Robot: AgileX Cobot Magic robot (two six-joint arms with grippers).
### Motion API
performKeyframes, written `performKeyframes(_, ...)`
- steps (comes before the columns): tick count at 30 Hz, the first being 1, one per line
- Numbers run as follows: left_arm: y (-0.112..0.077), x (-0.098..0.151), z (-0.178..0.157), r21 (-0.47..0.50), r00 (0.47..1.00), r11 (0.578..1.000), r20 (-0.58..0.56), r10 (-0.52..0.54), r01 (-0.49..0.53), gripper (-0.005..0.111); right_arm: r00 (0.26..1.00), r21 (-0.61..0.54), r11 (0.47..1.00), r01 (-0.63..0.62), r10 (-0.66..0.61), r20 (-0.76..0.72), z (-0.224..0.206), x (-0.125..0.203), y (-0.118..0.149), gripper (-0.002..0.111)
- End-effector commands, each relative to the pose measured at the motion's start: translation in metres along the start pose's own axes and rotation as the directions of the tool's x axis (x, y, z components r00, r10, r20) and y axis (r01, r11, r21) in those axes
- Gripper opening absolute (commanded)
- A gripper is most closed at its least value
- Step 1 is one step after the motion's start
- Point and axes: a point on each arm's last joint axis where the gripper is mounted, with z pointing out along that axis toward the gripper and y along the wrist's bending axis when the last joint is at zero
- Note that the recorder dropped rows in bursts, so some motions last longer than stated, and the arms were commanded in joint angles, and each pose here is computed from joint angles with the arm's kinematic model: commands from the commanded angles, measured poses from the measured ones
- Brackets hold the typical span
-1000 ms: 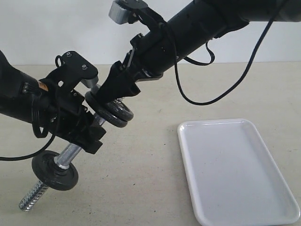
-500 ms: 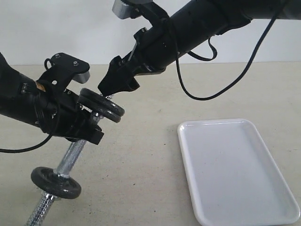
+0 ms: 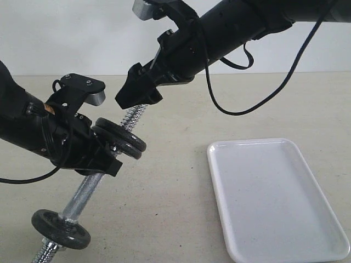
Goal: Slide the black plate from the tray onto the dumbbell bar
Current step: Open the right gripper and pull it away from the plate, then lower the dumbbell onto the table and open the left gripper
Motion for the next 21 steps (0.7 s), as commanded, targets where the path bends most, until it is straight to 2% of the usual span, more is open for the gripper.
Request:
performKeyframes(1, 0.008, -0.044, -0.031, -0.086, 0.905, 0.989, 0.419, -0.075, 0.122, 0.004, 1.000, 0.013, 1.000, -0.019, 0.018, 0.016, -0.006, -0.004, 0.001, 0.100)
performKeyframes(3, 0.007, -0.044, -0.031, -0.074, 0.903, 0.987, 0.417, -0.100, 0.144, 0.004, 0.999, 0.016, 0.999, -0.033, 0.033, 0.011, -0.006, -0.004, 0.000, 0.086)
performKeyframes(5, 0.007, -0.044, -0.031, -0.063, 0.899, 0.984, 0.419, -0.127, 0.169, 0.004, 0.999, 0.021, 0.999, -0.040, 0.040, 0.000, -0.006, -0.003, 0.000, 0.061)
performKeyframes(8, 0.007, -0.044, -0.031, -0.025, 0.880, 0.968, 0.423, -0.216, 0.249, 0.004, 0.995, 0.018, 0.997, -0.080, 0.081, -0.061, -0.007, 0.003, 0.001, 0.002)
performKeyframes(11, 0.008, -0.044, -0.029, -0.017, 0.877, 0.964, 0.420, -0.235, 0.266, 0.004, 0.985, 0.019, 0.991, -0.132, 0.133, -0.112, -0.007, 0.008, 0.001, 0.002)
performKeyframes(16, 0.013, -0.038, 0.000, -0.015, 0.886, 0.941, 0.341, -0.314, 0.339, 0.004, 0.905, 0.120, 0.969, -0.218, 0.246, -0.346, -0.013, 0.030, -0.001, 0.002)
performKeyframes(19, 0.016, -0.034, 0.019, -0.027, 0.891, 0.931, 0.303, -0.338, 0.363, 0.004, 0.882, 0.094, 0.973, -0.212, 0.232, -0.411, -0.016, 0.035, 0.003, 0.002)
performKeyframes(21, 0.018, -0.033, 0.026, -0.024, 0.876, 0.915, 0.298, -0.379, 0.404, 0.004, 0.875, 0.074, 0.977, -0.198, 0.210, -0.436, -0.017, 0.037, 0.004, 0.002)
